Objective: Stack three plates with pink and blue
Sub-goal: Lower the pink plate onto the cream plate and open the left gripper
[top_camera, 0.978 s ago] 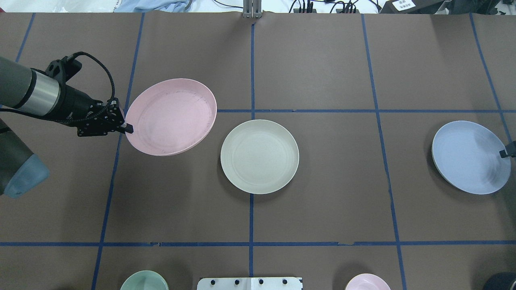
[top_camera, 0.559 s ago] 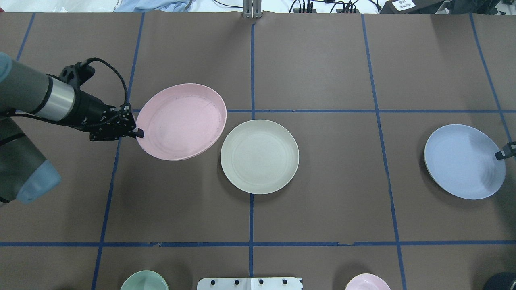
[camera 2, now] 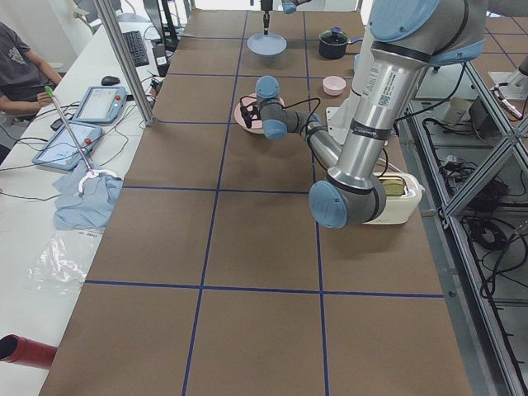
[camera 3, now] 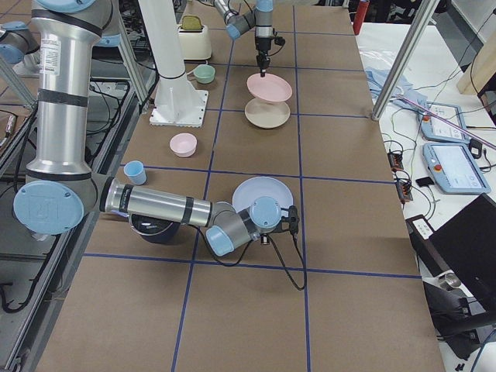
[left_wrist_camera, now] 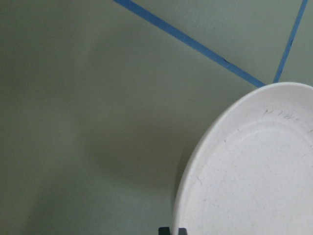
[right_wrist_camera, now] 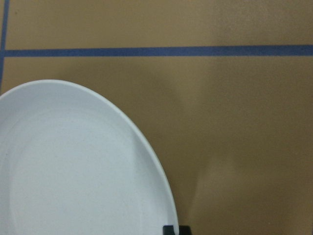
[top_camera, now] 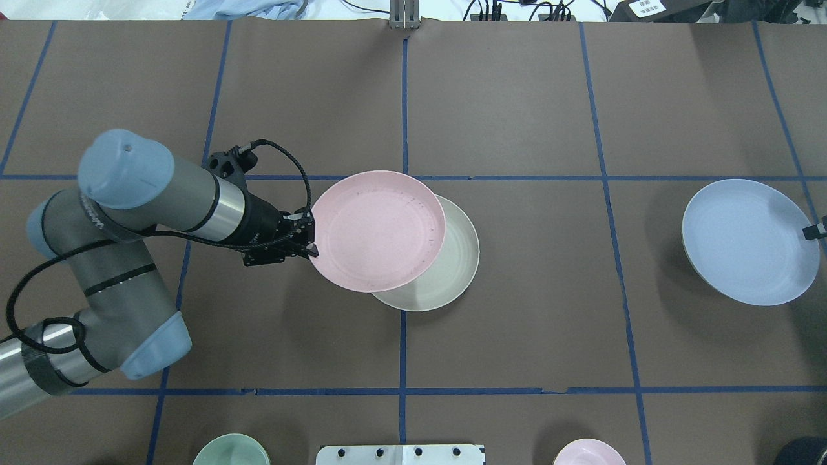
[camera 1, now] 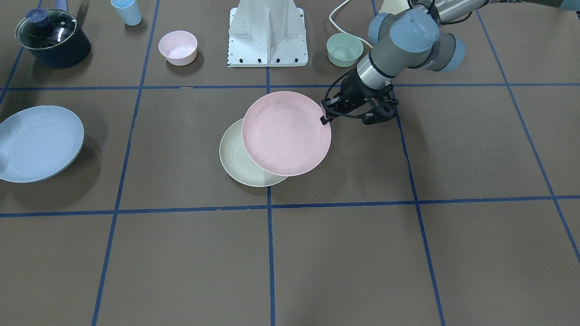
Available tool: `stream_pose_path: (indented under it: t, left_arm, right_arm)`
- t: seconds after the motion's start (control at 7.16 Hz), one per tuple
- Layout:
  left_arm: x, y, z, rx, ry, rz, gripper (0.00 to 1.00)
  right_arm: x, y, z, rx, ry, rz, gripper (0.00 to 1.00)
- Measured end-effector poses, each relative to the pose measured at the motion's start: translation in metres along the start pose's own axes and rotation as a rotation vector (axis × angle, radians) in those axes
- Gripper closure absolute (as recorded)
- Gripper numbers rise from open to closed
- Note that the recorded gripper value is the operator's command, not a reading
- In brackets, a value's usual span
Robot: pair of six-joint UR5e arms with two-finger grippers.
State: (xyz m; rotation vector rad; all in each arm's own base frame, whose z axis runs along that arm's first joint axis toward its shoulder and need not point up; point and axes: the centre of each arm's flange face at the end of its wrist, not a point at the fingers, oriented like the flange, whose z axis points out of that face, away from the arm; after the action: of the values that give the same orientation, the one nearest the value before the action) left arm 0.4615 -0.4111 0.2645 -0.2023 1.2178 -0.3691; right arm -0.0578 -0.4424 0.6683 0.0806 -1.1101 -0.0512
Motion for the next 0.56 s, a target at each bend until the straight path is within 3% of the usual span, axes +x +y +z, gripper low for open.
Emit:
stream_pose_path:
  t: [0.56]
  left_arm:
    - [0.023,0.023,0.059,0.023,-0.027,-0.022,1.00]
  right_arm:
    - [-0.023,-0.006,-0.022,0.020,-0.060,0.016,1.00]
